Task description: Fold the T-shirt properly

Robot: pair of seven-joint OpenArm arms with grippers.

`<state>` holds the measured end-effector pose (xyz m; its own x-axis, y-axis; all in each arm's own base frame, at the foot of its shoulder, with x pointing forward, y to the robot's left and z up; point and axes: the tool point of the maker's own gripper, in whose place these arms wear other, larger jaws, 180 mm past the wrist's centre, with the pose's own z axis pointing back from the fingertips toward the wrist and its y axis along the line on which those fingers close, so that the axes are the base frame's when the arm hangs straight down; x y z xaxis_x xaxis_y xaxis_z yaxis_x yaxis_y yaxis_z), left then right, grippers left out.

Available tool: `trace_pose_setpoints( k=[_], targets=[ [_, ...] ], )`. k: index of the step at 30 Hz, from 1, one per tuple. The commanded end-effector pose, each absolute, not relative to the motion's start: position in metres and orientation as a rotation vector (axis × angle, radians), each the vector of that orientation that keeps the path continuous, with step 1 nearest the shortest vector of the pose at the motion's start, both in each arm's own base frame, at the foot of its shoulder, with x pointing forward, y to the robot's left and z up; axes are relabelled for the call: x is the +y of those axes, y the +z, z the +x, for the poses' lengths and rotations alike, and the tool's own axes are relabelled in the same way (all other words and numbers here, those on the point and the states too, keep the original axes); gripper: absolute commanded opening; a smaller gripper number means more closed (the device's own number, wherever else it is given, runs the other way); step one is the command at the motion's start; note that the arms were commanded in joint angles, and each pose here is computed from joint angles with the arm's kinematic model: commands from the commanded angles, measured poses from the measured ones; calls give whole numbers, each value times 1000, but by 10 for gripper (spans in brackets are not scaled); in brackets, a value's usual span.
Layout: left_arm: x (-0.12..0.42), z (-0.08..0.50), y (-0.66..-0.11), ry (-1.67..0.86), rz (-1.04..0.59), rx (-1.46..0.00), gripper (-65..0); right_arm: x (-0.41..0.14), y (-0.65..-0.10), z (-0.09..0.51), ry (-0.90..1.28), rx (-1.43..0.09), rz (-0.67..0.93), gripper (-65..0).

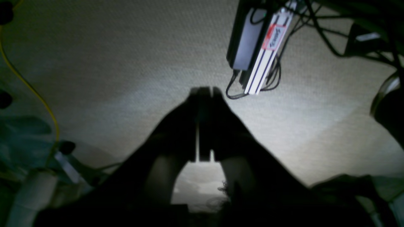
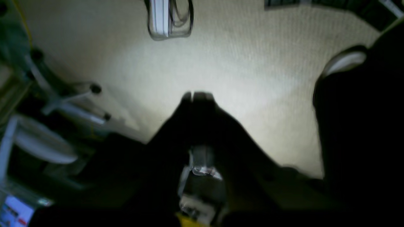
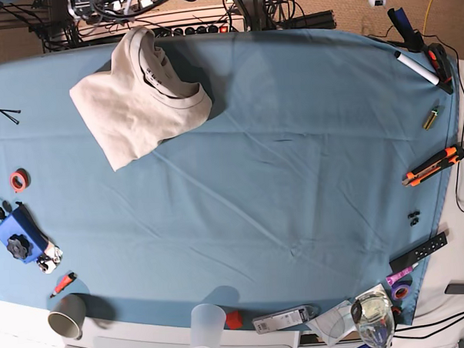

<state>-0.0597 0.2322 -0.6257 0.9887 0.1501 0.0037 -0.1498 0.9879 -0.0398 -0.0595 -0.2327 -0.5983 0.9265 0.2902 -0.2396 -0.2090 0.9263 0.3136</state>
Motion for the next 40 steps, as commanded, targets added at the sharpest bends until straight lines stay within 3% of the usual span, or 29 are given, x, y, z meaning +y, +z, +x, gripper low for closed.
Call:
trace_pose_setpoints(
  k=[1, 8, 16, 29, 40],
  targets=[
    [235, -68, -625, 147, -30, 0, -650, -239, -597, -58, 273, 287, 283, -650],
    [233, -70, -627, 146, -25, -23, -650, -231, -606, -36, 335, 155, 273, -650],
    [243, -38, -625, 162, 46, -204, -650, -239, -618, -1, 259, -102, 157, -650],
    [193, -36, -631, 210, -3, -233, -650, -241, -626, -21, 195, -87, 122, -650],
    [194, -23, -629, 202, -2, -265, -650, -244, -626, -21, 197, -85, 117, -650]
  ],
)
